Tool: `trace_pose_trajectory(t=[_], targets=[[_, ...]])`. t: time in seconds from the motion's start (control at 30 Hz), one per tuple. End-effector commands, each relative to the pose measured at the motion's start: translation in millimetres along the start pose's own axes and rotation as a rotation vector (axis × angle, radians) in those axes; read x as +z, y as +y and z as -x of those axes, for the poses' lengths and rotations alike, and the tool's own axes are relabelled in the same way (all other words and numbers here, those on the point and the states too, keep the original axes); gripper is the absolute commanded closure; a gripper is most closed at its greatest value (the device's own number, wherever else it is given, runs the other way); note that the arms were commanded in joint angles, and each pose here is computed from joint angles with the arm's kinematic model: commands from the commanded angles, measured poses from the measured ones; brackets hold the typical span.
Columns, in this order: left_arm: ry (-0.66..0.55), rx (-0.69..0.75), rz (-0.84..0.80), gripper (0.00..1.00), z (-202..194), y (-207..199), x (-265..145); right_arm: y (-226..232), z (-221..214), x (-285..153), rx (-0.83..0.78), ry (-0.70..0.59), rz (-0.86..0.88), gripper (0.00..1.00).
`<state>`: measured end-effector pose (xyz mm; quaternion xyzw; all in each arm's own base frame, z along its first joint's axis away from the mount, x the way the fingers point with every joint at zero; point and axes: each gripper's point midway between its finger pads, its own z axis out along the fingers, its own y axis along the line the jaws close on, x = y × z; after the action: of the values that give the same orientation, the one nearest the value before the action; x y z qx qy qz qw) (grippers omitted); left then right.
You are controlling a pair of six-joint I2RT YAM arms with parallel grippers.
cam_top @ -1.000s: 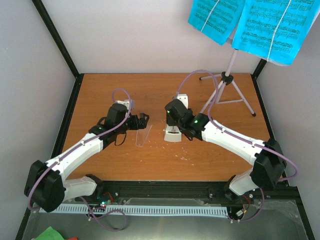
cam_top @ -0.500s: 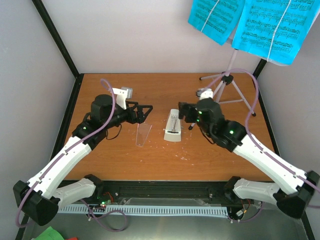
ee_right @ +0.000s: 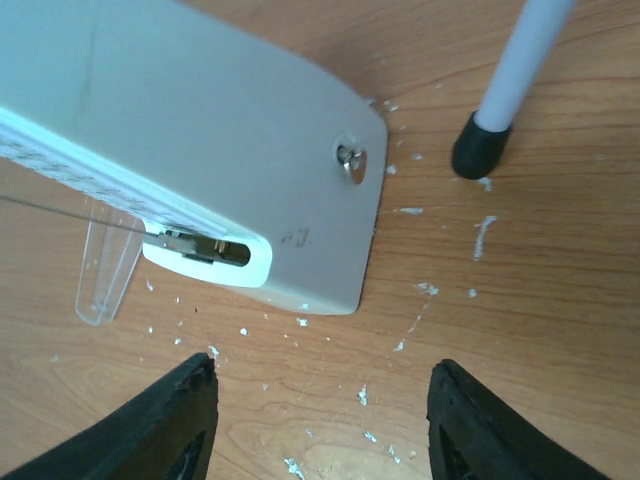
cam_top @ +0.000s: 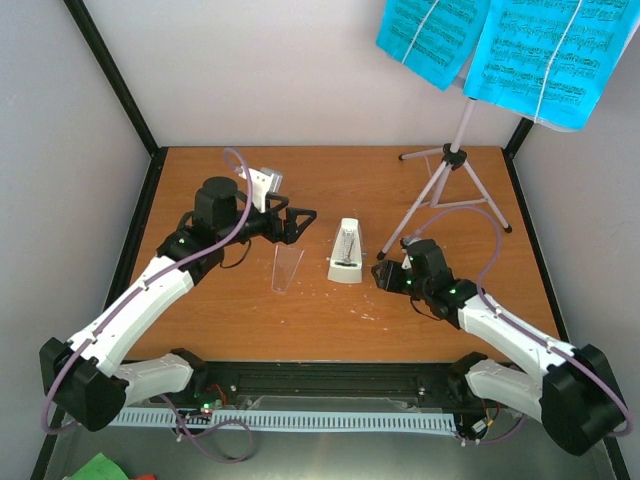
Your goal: Pack up the instrument practice props
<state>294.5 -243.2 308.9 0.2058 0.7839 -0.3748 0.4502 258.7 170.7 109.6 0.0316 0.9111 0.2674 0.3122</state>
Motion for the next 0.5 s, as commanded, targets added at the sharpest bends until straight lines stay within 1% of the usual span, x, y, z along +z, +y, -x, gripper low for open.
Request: trace_pose_trajectory(t=[0.0, 0.23, 0.47], targets=[[-0.054, 0.129, 0.041, 0.01, 10, 11, 6, 22, 8, 12, -0.001, -0.025, 0.138, 0.46], [-0.048, 0.217, 0.016, 0.01, 1, 13, 15, 19, 12, 33, -0.004, -0.022, 0.155, 0.52], [-0.066, 0.279, 0.068, 0.01, -6, 21, 8, 37, 15, 52, -0.009, 0.008, 0.282, 0.58]])
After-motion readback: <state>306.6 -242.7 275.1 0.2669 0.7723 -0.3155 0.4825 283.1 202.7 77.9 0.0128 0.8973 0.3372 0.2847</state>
